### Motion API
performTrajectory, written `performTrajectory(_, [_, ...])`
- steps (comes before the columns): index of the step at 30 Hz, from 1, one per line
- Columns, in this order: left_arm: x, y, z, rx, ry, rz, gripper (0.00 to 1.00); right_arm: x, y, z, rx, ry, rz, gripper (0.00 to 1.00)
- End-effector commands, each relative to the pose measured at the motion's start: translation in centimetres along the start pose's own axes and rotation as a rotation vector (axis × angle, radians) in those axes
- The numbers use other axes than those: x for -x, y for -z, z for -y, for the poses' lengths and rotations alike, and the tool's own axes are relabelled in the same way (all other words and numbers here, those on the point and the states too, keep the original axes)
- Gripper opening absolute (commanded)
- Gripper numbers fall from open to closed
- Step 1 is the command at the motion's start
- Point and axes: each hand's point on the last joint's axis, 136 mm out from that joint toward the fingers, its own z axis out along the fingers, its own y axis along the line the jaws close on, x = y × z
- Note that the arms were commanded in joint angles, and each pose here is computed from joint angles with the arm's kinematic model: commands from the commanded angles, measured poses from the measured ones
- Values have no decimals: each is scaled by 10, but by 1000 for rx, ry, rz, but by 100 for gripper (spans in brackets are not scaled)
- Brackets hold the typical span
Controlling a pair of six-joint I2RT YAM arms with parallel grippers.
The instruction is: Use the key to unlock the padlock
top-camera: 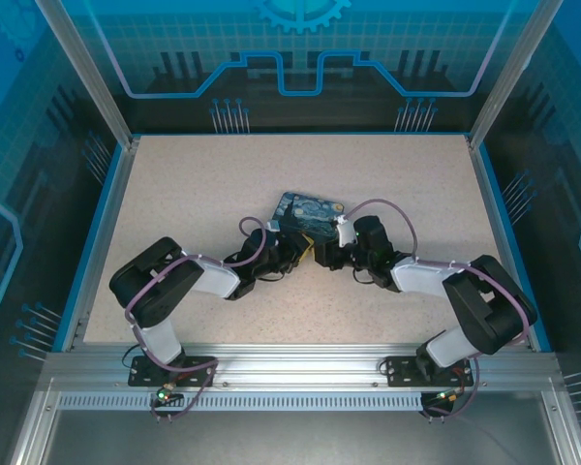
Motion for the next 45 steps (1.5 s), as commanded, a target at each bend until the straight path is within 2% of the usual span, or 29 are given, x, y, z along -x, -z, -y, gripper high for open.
performTrajectory(1, [0, -1, 23, -66, 7, -5, 6, 1, -1, 2, -2, 1, -4, 23])
performTrajectory(12, [1, -2, 21, -62, 8, -5, 6, -4, 9, 8, -27, 3, 1, 22])
performTrajectory(14, [0, -3, 21, -64, 9, -7, 5, -2, 9, 8, -27, 4, 6, 21])
performTrajectory(17, [0, -3, 20, -64, 10, -10, 6, 1, 8, 6, -19, 9, 9, 13])
performTrajectory(26, [-1, -4, 18, -60, 11, -14, 5, 7, 3, 3, 1, 25, 10, 12])
performTrajectory(31, [-1, -4, 17, -59, 13, -14, 5, 12, 3, -3, 26, 46, 20, 0])
performTrajectory(45, [-4, -6, 18, -59, 4, -24, 4, 17, -13, -14, 66, 58, 17, 0])
